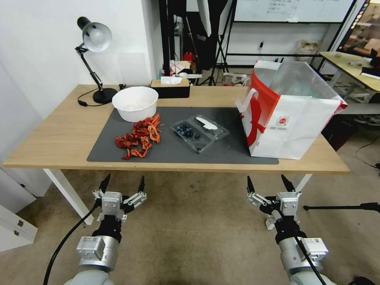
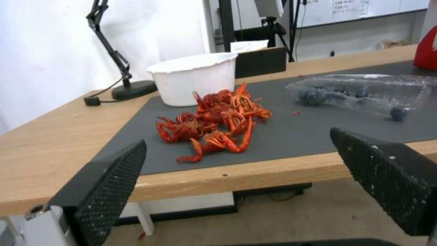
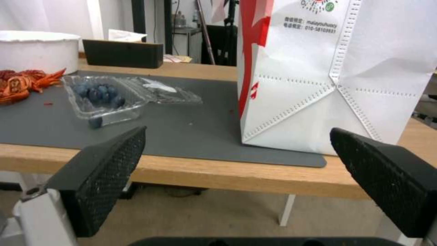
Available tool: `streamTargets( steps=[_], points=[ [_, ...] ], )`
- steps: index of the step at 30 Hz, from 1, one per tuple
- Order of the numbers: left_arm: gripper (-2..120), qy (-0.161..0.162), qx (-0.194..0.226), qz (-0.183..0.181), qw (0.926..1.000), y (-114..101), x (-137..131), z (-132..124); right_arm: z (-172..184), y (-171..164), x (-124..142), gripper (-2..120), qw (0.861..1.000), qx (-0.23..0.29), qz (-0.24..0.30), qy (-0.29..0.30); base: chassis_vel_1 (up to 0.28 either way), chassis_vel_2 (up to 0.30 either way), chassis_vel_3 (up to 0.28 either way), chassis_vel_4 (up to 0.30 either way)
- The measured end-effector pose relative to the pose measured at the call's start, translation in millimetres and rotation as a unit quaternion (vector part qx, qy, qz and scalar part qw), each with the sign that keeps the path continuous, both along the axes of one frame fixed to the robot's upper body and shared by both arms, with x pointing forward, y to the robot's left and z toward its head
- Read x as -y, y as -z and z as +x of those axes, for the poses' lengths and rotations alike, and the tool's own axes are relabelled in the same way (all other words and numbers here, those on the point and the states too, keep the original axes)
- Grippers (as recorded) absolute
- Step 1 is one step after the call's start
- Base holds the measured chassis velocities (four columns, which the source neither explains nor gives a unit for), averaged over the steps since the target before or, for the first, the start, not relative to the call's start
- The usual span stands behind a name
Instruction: Close the takeout container lid, then place the container into the takeout bag.
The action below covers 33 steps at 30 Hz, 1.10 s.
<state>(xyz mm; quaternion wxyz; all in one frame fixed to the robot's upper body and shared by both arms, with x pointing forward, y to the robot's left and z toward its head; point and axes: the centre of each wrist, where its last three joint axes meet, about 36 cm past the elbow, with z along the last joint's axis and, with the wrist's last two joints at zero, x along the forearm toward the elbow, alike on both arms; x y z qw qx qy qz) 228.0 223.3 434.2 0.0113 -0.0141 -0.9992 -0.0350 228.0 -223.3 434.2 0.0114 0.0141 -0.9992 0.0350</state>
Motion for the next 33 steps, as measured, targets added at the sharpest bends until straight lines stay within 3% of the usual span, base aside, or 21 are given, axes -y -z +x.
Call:
streamTargets(
  steps=[22, 27, 29, 30, 33],
  points=[
    [100, -0.001, 0.0, -0.001, 1.0, -0.3, 0.5, -0.1, -0.1, 0.0, 0.0, 100, 1.0, 0.0, 0.0, 0.0, 0.0, 0.0, 0.0, 0.0],
    [100, -0.006, 0.002, -0.018, 0.9998, -5.7, 7.1, -1.1, -16.4, -4.0, -4.6, 100, 1.0, -0.017, 0.012, -0.02, 0.0, 0.0, 0.0, 0.0],
    [100, -0.017, 0.003, -0.061, 0.998, -19.6, 23.1, -5.4, -29.8, -10.0, -9.4, 100, 0.998, -0.026, 0.027, -0.041, 0.0, 0.0, 0.0, 0.0],
    [100, -0.017, 0.003, -0.061, 0.998, -19.6, 23.1, -5.4, -29.8, -10.0, -9.4, 100, 0.998, -0.026, 0.027, -0.041, 0.0, 0.0, 0.0, 0.0],
    [100, -0.034, -0.01, -0.135, 0.9903, -44.6, 47.4, -15.8, -32.3, -9.9, -10.0, 100, 0.998, -0.025, 0.032, -0.046, 0.0, 0.0, 0.0, 0.0]
  ],
)
